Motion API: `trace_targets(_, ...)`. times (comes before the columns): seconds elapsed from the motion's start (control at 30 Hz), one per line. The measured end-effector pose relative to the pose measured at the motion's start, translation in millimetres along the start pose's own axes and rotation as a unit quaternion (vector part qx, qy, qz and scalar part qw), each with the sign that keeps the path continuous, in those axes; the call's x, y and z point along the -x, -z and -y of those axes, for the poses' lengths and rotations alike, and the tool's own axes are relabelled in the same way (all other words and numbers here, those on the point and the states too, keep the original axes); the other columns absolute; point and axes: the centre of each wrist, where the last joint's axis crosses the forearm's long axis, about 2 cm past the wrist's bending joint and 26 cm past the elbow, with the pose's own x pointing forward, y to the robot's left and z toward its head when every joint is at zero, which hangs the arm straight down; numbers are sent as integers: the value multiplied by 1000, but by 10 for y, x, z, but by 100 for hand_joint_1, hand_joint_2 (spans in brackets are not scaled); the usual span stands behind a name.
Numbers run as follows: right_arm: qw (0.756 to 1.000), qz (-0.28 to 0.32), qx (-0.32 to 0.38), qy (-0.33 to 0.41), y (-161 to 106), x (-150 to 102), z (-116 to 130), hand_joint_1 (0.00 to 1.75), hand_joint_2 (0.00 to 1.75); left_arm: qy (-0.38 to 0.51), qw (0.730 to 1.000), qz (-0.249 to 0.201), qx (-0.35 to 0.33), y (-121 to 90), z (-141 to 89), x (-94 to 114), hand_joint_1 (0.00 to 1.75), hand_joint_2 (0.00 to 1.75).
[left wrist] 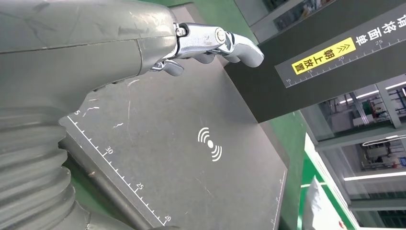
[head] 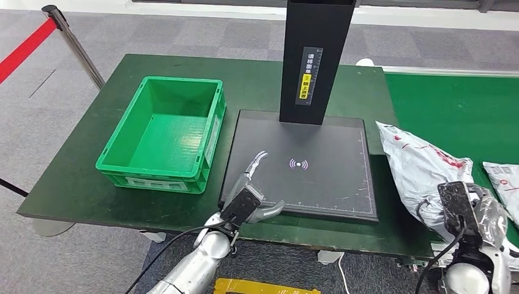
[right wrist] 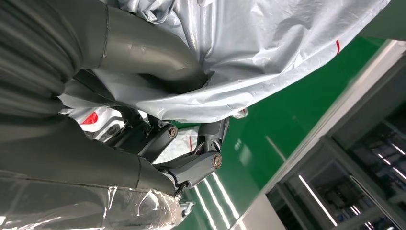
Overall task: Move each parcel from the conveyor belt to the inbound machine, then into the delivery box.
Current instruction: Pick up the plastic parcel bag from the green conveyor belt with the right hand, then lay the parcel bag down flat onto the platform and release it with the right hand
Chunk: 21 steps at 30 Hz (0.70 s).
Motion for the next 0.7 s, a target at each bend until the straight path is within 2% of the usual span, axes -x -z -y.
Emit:
trace_targets(0.4, 999, 41, 14, 16, -12, -132, 118, 175, 175, 2, 1000, 1, 3, -5, 1, 11, 0, 175)
trace_targets(0.7, 996, 87, -3, 25, 128, -385, -5, 175, 175, 0, 1000, 4, 0, -12, 7, 29, 0, 175)
